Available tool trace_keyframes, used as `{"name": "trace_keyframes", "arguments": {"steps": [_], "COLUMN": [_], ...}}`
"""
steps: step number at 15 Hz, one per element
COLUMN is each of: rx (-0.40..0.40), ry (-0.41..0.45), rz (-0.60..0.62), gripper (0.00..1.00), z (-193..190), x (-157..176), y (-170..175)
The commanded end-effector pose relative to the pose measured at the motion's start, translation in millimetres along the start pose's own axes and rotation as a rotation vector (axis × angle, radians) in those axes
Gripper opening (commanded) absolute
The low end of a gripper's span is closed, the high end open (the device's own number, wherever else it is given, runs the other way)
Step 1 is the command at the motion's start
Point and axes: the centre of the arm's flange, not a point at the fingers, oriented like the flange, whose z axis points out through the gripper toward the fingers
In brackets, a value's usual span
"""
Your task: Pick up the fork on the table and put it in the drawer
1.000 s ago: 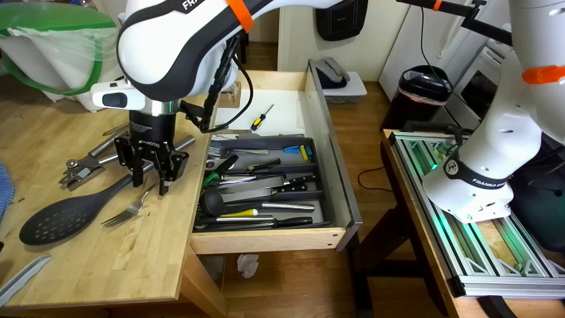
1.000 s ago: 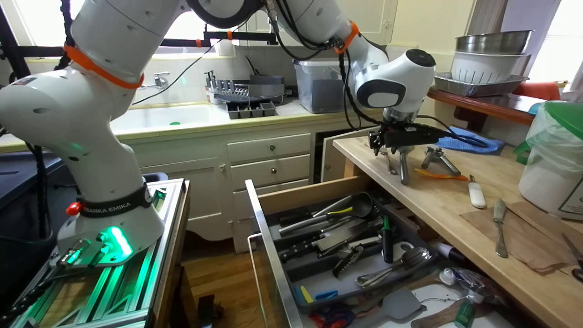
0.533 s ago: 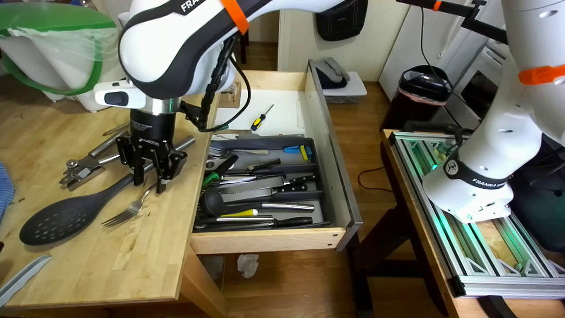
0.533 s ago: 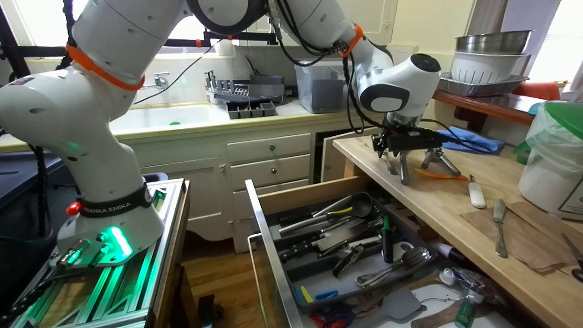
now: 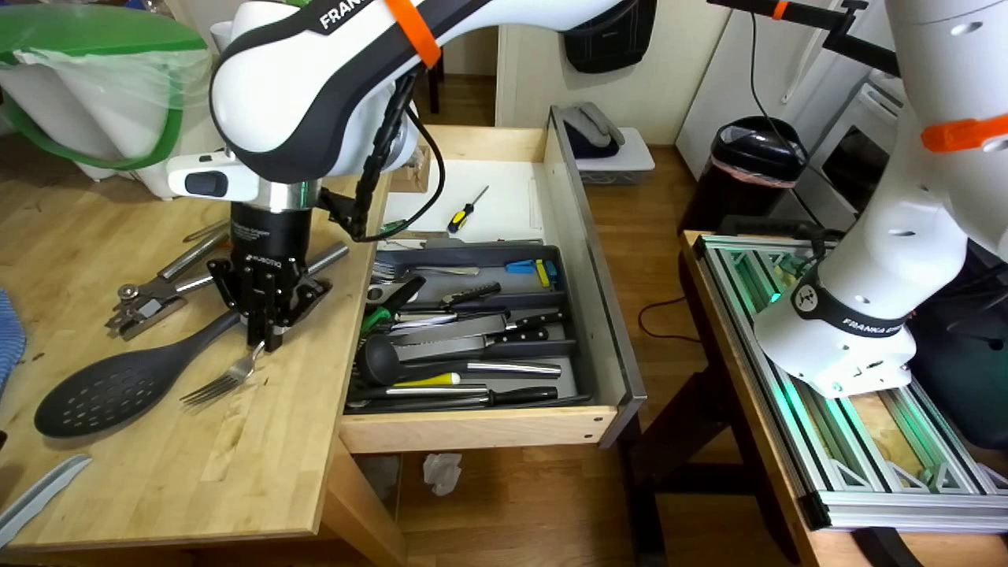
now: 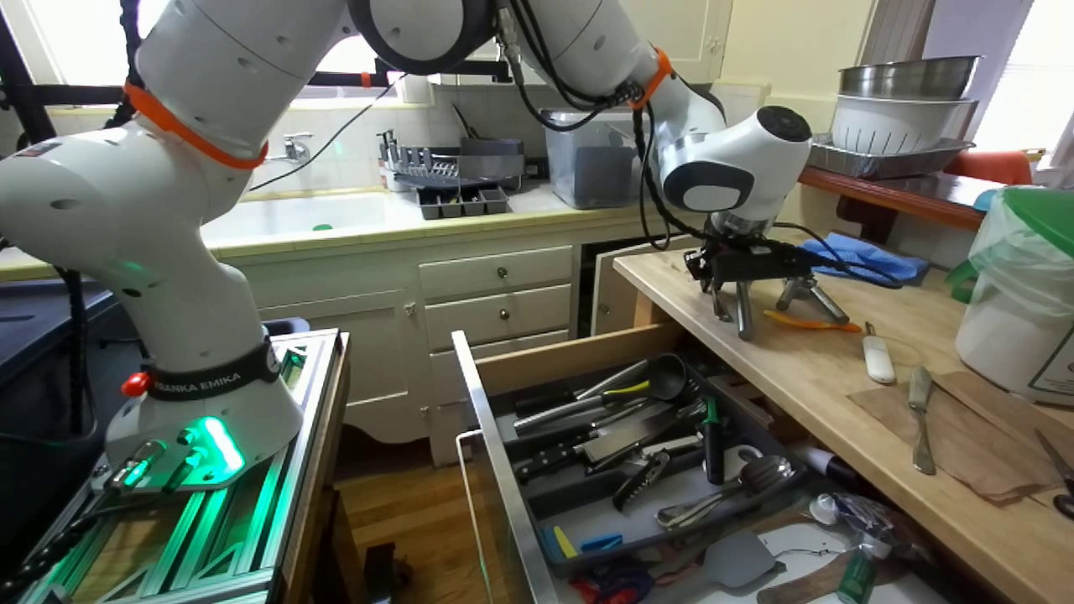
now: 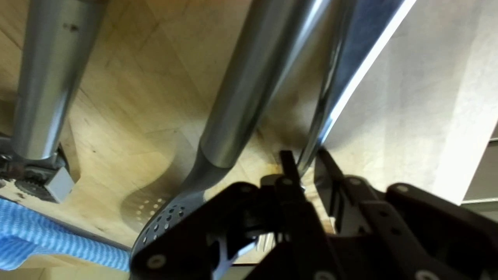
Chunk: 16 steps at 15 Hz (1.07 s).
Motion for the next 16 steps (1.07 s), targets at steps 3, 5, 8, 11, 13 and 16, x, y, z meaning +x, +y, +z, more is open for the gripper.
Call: {"name": "trace_keyframes", "arguments": {"steps": [3,5,8,11,13,16], "rx": [0.023,0.018,0.018,0.015,-0.005,-0.042], "ry": [0.032,0.032,0.052,0.030,0.032,0.042], "rz": [-0.001,0.011,0.058,0.159,0.237,0.334], "gripper": [0.02,0.02,0.02,0.02,0.02,0.02], "z": [1,-15,-54,-93,-120,-151], "x": [3,14,36,43,38,17], "y": [5,1,-9,-21,-33,-57]}}
